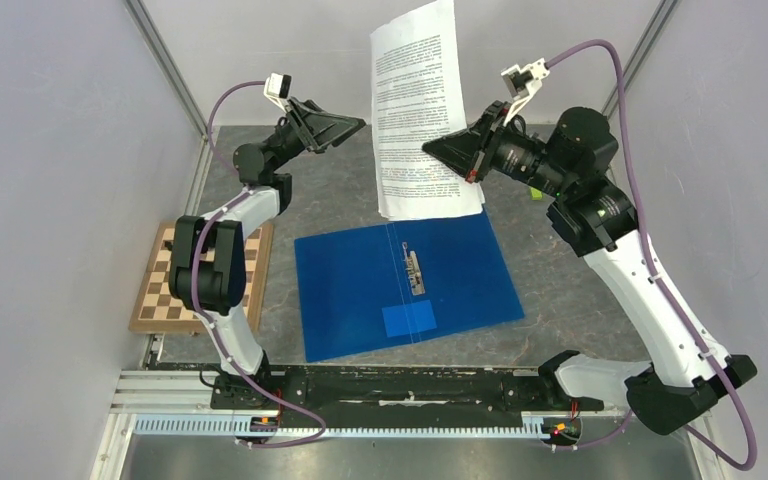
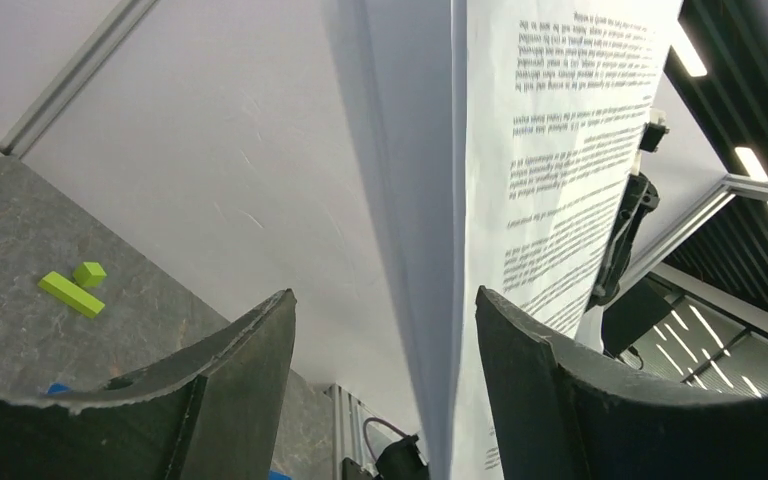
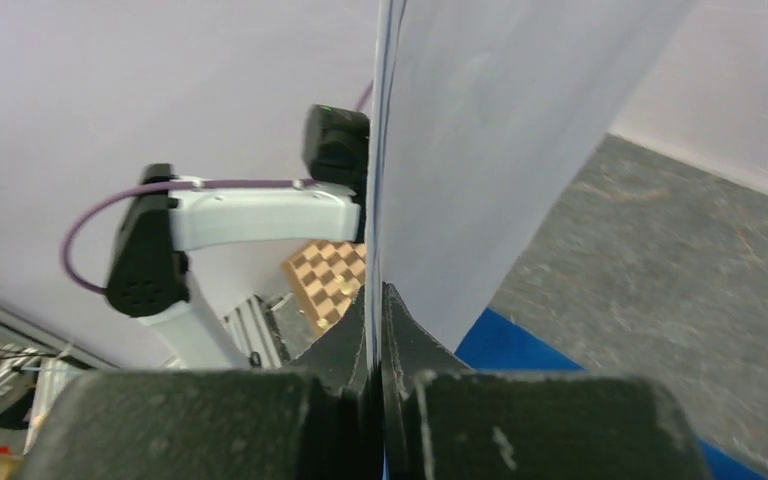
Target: Put the files into the folder
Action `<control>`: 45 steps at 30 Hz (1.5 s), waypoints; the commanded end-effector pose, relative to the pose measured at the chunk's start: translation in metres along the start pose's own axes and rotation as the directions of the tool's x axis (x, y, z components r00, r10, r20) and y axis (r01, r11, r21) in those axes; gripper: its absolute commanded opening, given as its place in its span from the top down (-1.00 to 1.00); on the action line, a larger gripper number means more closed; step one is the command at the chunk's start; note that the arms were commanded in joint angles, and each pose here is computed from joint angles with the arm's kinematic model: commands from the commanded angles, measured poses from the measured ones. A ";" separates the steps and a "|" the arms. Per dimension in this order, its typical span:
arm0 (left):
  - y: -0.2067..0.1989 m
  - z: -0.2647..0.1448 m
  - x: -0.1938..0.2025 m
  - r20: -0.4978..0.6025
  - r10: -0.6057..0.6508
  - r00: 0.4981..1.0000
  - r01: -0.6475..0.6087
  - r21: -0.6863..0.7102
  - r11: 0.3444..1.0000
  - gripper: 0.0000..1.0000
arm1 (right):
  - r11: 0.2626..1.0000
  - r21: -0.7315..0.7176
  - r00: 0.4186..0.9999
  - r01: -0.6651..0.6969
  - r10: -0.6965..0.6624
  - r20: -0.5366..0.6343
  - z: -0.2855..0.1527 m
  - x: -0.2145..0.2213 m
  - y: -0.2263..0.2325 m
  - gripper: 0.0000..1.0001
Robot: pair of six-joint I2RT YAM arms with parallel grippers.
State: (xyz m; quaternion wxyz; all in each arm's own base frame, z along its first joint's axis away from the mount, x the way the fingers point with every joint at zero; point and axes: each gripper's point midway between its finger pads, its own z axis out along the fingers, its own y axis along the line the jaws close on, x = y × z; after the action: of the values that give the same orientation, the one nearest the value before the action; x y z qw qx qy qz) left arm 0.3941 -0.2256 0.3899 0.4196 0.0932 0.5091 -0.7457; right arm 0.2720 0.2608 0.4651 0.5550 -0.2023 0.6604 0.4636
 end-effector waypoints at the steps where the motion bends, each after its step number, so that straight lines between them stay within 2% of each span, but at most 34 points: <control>1: -0.038 0.003 0.003 -0.052 0.046 0.998 -0.041 0.084 0.996 -0.42 | 0.985 -0.172 0.994 0.024 -0.005 0.111 -0.010 -0.040 0.046 1.00; 4: -0.008 -0.003 0.006 -0.036 -0.001 0.999 0.000 -0.044 0.999 -0.33 | 0.962 -0.273 0.991 -0.027 0.063 0.122 -0.011 -0.038 0.061 1.00; 5: 0.011 -0.008 0.008 -0.025 -0.020 0.999 0.017 -0.129 0.992 -0.32 | 0.956 -0.290 0.989 -0.044 0.082 0.120 -0.011 -0.035 0.062 1.00; 6: 0.035 -0.014 0.011 -0.004 -0.074 0.997 0.070 -0.249 0.966 -0.30 | 0.958 -0.276 0.989 -0.070 0.102 0.104 -0.010 -0.027 0.056 1.00; 7: 0.058 -0.022 0.015 0.005 -0.074 0.997 0.071 -0.360 0.930 -0.28 | 0.965 -0.240 0.989 -0.107 0.129 0.078 -0.008 -0.012 0.042 1.00; 9: 0.106 -0.047 0.031 0.014 -0.123 0.992 0.105 -0.620 0.777 -0.29 | 0.969 -0.101 0.974 -0.226 0.226 -0.014 -0.006 0.039 -0.008 1.00; 10: 0.128 -0.067 0.047 -0.006 -0.158 0.987 0.099 -0.754 0.650 -0.28 | 0.956 0.000 0.954 -0.293 0.292 -0.073 -0.009 0.078 -0.040 1.00; 11: 0.148 -0.090 0.063 -0.020 -0.198 0.980 0.081 -0.869 0.487 -0.28 | 0.925 0.121 0.917 -0.361 0.376 -0.132 -0.017 0.128 -0.078 1.00; 13: 0.168 -0.125 0.088 -0.066 -0.245 0.967 -0.012 -0.976 0.218 -0.28 | 0.855 0.327 0.850 -0.403 0.482 -0.212 -0.045 0.218 -0.135 1.00; 15: 0.176 -0.148 0.113 -0.089 -0.287 0.954 -0.077 -0.996 0.052 -0.27 | 0.787 0.491 0.800 -0.375 0.542 -0.257 -0.076 0.288 -0.171 1.00; 17: 0.184 -0.169 0.144 -0.085 -0.313 0.946 -0.111 -0.992 -0.066 -0.27 | 0.735 0.603 0.772 -0.310 0.564 -0.292 -0.099 0.333 -0.194 1.00; 18: 0.187 -0.175 0.162 -0.085 -0.340 0.937 -0.124 -0.988 -0.095 -0.27 | 0.710 0.647 0.757 -0.277 0.576 -0.308 -0.110 0.352 -0.203 1.00; 19: 0.192 -0.188 0.177 -0.076 -0.350 0.934 -0.137 -0.979 -0.152 -0.25 | 0.691 0.680 0.743 -0.247 0.585 -0.325 -0.118 0.367 -0.209 1.00; 22: 0.196 -0.213 0.217 -0.092 -0.384 0.919 -0.204 -0.944 -0.261 -0.19 | 0.672 0.717 0.733 -0.184 0.580 -0.356 -0.133 0.383 -0.218 1.00; 25: 0.192 -0.234 0.229 -0.104 -0.360 0.927 -0.246 -0.893 -0.377 -0.06 | 0.660 0.739 0.751 -0.136 0.555 -0.357 -0.140 0.381 -0.224 1.00; 27: 0.190 -0.244 0.231 -0.105 -0.349 0.931 -0.259 -0.863 -0.434 0.06 | 0.658 0.743 0.761 -0.122 0.542 -0.355 -0.142 0.378 -0.225 1.00; 29: 0.188 -0.254 0.228 -0.117 -0.332 0.936 -0.277 -0.825 -0.493 0.09 | 0.644 0.758 0.780 -0.105 0.526 -0.339 -0.146 0.375 -0.229 1.00; 33: 0.189 -0.265 0.225 -0.149 -0.337 0.930 -0.323 -0.771 -0.549 0.09 | 0.600 0.797 0.833 -0.062 0.471 -0.290 -0.153 0.359 -0.240 1.00; 36: 0.191 -0.268 0.227 -0.160 -0.352 0.922 -0.342 -0.761 -0.551 0.09 | 0.598 0.801 0.850 -0.032 0.438 -0.292 -0.151 0.350 -0.246 1.00; 40: 0.195 -0.265 0.230 -0.177 -0.372 0.911 -0.366 -0.764 -0.531 0.09 | 0.658 0.752 0.830 -0.048 0.445 -0.337 -0.137 0.356 -0.241 1.00; 45: 0.198 -0.262 0.230 -0.205 -0.387 0.899 -0.395 -0.761 -0.515 0.10 | 0.684 0.727 0.809 -0.052 0.455 -0.371 -0.127 0.367 -0.235 1.00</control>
State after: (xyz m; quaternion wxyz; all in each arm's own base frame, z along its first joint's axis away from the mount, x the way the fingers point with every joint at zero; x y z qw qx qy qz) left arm 0.3214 -0.1669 0.0181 0.1669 -0.1776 0.9653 0.0937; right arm 0.2593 0.1155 0.0186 0.2917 0.0219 0.9415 0.1676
